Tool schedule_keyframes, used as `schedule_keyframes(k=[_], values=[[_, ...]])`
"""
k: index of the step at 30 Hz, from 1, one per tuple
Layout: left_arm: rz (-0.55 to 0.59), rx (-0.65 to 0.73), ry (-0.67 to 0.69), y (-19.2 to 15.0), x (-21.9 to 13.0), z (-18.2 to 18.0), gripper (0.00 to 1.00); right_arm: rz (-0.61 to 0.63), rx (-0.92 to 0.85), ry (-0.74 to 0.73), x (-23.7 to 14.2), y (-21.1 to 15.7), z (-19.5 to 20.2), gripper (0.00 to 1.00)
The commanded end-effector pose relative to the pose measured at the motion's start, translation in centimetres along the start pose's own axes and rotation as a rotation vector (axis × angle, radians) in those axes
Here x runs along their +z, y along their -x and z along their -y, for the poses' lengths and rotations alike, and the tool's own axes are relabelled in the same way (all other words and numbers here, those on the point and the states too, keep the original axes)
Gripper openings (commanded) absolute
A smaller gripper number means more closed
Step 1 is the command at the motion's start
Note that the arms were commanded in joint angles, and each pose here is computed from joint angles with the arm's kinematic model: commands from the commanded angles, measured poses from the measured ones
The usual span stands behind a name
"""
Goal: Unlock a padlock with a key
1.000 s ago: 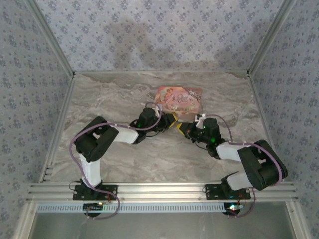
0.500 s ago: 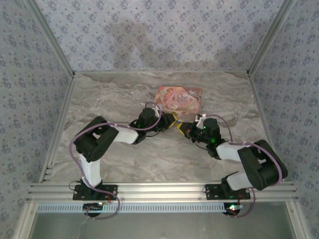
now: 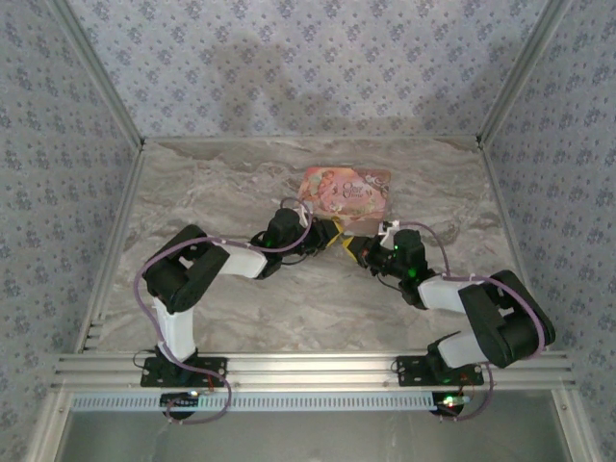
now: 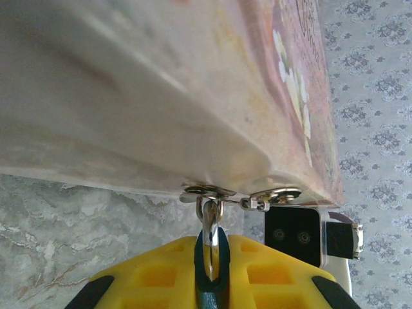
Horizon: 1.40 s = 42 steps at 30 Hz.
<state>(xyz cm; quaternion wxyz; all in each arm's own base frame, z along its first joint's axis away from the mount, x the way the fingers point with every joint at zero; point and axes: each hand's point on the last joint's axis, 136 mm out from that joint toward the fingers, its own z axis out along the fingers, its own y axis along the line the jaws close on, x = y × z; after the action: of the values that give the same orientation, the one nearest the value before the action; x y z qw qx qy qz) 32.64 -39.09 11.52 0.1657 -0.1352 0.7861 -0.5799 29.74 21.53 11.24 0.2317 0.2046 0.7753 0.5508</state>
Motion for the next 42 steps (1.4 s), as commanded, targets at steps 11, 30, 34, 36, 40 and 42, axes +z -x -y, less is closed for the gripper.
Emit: schedule_keyframes(k=[11,30,34,36,40,42], values=[[-0.032,0.02,-0.113,-0.8,-0.1,3.5,0.14,0.019,0.015,0.038,0.4,0.6,-1.2,0.0],[-0.033,0.021,-0.12,-0.8,-0.1,3.6,0.14,0.04,0.086,0.062,0.8,1.0,-1.2,0.0],[-0.035,0.022,-0.124,-0.9,-0.1,3.7,0.14,0.048,0.111,0.057,0.7,1.2,-1.0,0.0],[-0.035,0.022,-0.126,-0.9,-0.1,3.8,0.14,0.05,0.12,0.056,0.7,1.2,-0.9,0.0],[-0.034,0.021,-0.127,-0.9,-0.1,3.8,0.14,0.053,0.145,0.05,0.7,1.2,-0.5,0.0],[-0.034,0.023,-0.128,-0.9,-0.1,3.8,0.14,0.055,0.161,0.06,0.7,1.2,-0.4,0.0]])
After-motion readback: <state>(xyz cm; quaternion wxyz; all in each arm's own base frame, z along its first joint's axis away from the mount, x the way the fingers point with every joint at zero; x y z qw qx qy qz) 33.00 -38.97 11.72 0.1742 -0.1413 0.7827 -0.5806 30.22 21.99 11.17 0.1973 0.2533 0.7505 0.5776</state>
